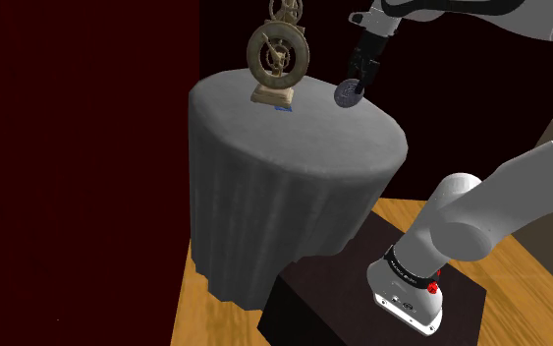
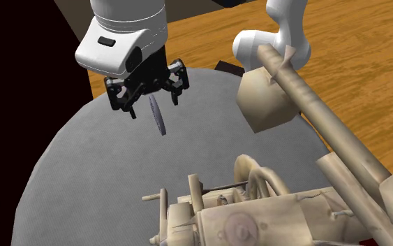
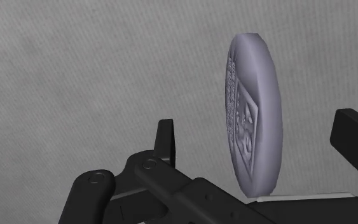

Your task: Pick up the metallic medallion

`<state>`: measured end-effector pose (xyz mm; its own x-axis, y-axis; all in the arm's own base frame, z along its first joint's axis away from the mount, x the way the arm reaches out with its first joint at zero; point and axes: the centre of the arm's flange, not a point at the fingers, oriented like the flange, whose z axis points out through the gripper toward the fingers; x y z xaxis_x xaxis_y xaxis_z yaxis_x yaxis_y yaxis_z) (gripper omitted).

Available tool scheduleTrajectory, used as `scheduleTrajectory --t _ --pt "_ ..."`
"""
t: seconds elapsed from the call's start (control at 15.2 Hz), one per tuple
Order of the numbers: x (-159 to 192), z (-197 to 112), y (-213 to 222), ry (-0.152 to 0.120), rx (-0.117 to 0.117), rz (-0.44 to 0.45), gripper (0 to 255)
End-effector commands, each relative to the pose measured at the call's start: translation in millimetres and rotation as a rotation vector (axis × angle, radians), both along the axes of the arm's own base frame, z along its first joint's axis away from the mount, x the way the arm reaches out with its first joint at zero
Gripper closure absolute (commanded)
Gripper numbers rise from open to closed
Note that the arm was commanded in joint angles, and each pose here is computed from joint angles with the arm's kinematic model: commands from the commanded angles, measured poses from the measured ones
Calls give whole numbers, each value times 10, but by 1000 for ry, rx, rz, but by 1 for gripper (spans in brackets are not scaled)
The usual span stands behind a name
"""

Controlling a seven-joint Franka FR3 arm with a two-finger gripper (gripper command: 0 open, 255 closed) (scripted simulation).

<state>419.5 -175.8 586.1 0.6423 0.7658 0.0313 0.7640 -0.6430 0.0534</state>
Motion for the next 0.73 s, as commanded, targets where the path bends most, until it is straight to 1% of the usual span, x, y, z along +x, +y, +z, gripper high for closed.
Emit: scheduleTrajectory --t 0.0,0.07,0.13,0.66 --pt "-9 -93 4 0 0 0 0" --pt "-10 -93 4 0 0 0 0" --pt "-9 -88 19 0 0 1 255" --pt "-13 -85 23 0 0 0 255"
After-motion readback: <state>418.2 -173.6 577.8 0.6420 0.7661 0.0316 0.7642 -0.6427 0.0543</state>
